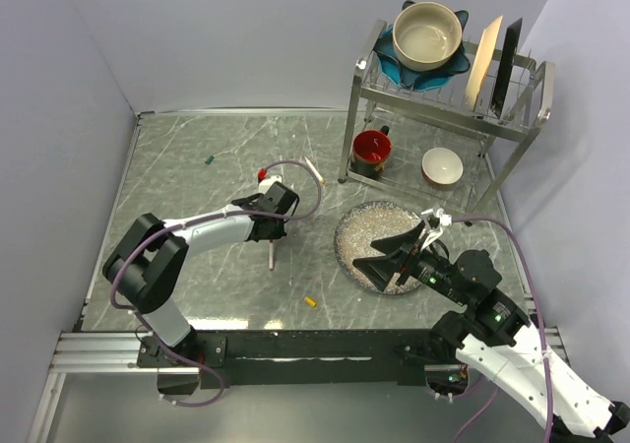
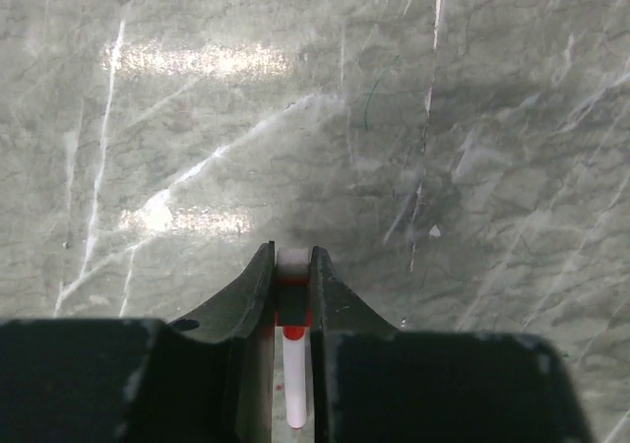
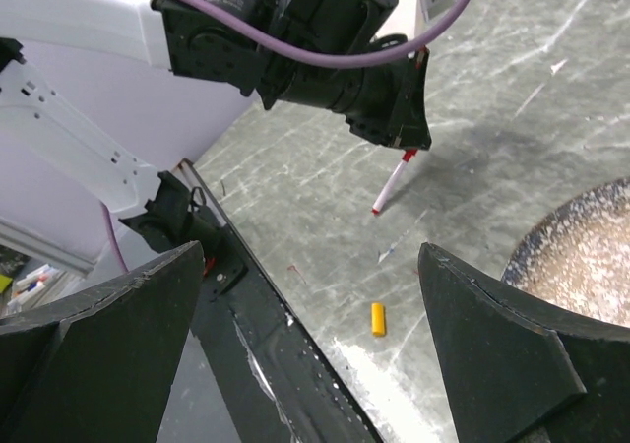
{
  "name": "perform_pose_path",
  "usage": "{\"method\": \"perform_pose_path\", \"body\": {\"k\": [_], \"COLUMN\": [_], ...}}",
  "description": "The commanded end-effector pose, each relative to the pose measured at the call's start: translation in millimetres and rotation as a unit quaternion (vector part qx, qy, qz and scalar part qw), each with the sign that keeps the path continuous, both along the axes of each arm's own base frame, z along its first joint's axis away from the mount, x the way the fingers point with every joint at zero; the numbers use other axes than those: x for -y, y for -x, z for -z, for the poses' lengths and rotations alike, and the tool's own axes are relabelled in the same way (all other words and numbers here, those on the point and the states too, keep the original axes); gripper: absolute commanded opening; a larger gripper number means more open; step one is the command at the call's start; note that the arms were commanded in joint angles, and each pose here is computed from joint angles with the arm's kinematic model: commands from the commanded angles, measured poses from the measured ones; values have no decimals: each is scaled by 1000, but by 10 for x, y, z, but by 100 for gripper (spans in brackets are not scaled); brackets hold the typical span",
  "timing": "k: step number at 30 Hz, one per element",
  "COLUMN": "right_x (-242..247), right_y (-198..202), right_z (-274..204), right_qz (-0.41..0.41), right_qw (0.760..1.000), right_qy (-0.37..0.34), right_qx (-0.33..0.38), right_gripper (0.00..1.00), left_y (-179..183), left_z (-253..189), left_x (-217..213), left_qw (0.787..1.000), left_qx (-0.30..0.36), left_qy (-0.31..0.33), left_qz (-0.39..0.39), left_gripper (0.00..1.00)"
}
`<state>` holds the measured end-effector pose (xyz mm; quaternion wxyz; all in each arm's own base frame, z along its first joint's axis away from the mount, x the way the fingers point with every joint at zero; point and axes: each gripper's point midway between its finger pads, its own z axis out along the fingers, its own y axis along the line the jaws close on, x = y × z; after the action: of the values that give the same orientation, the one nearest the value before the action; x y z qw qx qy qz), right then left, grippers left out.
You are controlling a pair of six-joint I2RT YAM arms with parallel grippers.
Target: Insert the pens into the pen caps
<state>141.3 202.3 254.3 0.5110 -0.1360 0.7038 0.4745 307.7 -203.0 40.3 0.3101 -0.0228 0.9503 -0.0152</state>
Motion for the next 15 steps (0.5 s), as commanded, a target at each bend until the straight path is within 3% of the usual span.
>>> {"method": "perform_pose_path", "body": {"k": [1,8,15], "right_x": [60,105,120], "right_y": [13,-28,-3], "right_z": [-140,-105,-131], "right_qz": [10,26,25], "right_qw": [1000,999,999], "right_qy": [-9,0,-6], "right_qx": [19,22,24], "right_gripper": [97,97,97], "left_y": [-111,-81,-103], "left_z": [-87,-64,-266], "left_x": [56,-42,-56], "left_qw": [1000,1000,1000], "left_qx": [12,1,21], "left_qy": [3,-11,6], "left_qz": [-1,-14,-16], "left_gripper": [21,28,50]}}
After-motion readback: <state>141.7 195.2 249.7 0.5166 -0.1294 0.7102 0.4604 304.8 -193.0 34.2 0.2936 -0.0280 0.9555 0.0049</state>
